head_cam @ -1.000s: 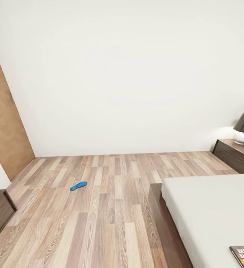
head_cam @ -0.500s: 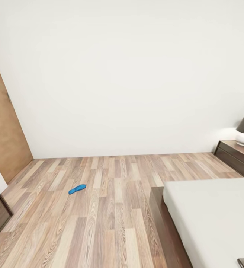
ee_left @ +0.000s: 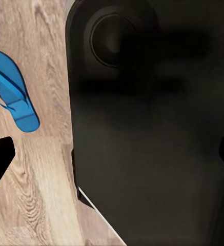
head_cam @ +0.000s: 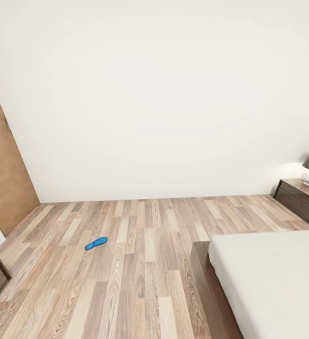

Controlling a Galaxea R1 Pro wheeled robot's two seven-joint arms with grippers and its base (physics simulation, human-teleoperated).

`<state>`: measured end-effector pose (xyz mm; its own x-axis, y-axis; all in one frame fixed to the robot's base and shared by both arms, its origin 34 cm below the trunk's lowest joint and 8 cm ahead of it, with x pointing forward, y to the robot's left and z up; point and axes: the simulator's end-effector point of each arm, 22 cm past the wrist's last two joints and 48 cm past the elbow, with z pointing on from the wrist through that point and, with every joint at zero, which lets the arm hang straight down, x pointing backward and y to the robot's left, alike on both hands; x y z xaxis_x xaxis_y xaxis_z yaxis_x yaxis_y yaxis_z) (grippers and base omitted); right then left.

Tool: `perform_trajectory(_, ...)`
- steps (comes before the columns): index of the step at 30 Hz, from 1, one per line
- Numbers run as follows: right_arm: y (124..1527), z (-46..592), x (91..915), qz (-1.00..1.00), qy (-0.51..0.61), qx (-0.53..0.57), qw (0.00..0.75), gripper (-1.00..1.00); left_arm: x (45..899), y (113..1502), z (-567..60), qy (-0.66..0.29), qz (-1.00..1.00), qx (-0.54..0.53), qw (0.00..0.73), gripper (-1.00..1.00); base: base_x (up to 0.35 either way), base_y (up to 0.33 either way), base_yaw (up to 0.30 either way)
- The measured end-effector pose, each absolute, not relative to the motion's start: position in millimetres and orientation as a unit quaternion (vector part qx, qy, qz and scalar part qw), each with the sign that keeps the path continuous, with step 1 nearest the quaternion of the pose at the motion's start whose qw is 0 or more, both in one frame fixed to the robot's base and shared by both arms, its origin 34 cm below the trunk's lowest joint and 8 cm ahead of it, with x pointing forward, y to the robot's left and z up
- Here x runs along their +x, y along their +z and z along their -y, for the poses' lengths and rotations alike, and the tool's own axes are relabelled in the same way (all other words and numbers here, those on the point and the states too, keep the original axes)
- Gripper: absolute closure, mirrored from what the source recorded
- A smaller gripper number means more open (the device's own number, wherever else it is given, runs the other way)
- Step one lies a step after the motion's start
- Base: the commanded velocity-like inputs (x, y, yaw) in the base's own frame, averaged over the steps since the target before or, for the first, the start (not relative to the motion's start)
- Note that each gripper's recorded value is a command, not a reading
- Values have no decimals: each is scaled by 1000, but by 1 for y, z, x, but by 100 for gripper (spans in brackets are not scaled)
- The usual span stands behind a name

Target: In the bedroom, move the book from the bed onto either nightstand, and place the two sandals side by side next to the bed.

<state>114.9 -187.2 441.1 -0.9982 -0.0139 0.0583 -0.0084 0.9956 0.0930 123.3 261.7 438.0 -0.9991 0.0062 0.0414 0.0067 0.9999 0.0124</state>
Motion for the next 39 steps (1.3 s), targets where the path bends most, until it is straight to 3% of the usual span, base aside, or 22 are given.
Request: perform_trajectory(39,441,187,115,998,-46,6,30,-100,122,438,-262,-6,1000,-3,22,-100,173,48,30)
